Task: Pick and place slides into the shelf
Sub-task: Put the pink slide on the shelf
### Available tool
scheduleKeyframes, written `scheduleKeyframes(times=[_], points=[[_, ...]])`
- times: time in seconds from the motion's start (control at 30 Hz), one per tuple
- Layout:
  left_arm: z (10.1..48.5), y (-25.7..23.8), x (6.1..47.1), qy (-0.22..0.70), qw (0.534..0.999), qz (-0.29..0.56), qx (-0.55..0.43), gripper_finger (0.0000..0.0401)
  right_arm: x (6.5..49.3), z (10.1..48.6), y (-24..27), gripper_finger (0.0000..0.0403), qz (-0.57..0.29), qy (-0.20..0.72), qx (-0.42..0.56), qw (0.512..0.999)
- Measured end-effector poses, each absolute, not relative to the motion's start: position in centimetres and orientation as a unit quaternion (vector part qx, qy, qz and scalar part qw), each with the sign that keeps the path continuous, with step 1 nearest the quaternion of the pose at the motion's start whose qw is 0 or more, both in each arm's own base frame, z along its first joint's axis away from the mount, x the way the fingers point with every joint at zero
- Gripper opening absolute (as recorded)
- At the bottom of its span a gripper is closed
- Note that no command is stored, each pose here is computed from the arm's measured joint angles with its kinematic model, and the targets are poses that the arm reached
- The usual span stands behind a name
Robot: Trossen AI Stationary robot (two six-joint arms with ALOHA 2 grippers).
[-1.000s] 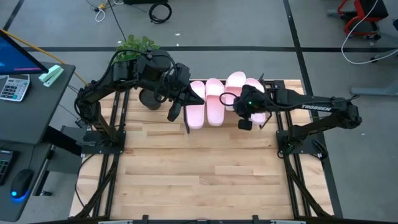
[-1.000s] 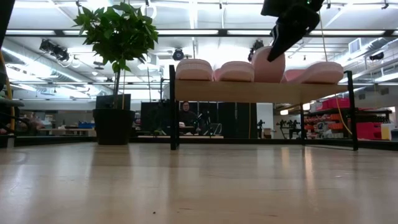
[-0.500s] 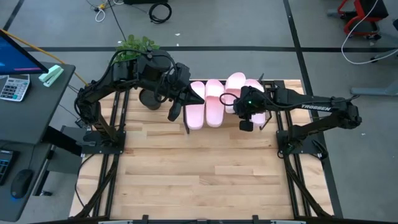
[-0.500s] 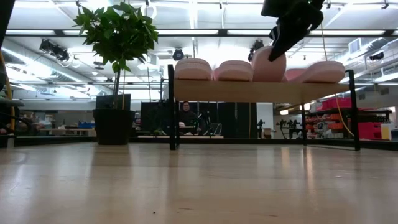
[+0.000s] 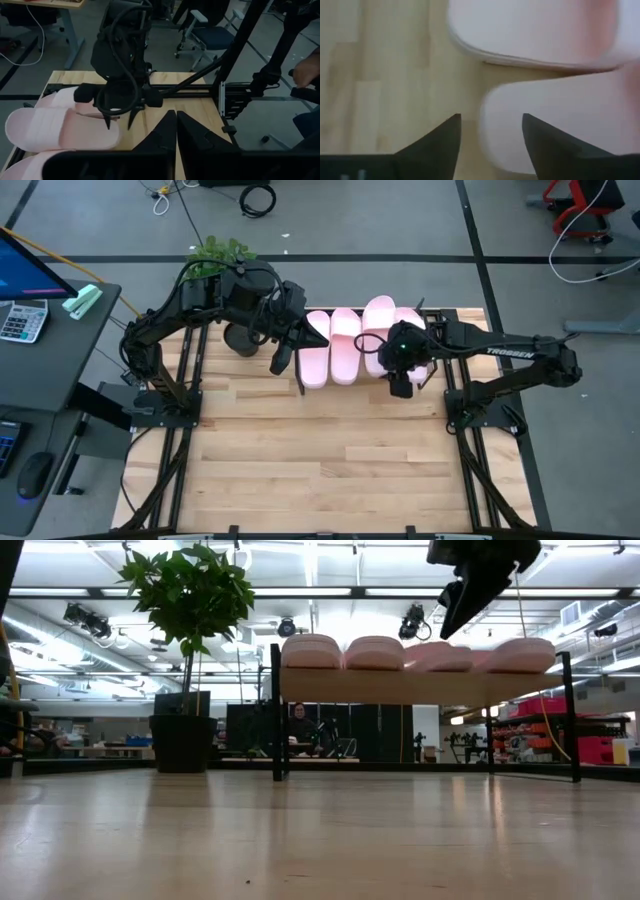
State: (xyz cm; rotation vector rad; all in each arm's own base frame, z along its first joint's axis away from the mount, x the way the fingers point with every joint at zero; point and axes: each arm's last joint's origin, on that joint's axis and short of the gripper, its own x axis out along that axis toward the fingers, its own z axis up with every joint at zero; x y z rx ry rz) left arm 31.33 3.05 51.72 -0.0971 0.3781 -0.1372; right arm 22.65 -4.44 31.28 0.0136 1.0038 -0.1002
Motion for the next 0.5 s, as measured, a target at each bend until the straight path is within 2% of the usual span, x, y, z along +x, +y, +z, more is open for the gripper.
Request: scheduleKeyframes(times=[0.13,0.27,0.5], points=[[51.7,3.1,31.3,0.187,0.979,-0.068,-0.043,0.0012,22.6,31.2,-4.2,0.0243,-0.028,0.482,0.042,0.875],[51.7,3.3,31.3,0.188,0.979,-0.064,-0.046,0.0018,22.5,32.0,-3.6,0.0253,-0.026,0.477,0.037,0.878],[51.7,3.4,31.3,0.188,0.979,-0.062,-0.046,0.002,21.9,37.1,-4.5,0.0224,-0.161,0.428,-0.084,0.885]])
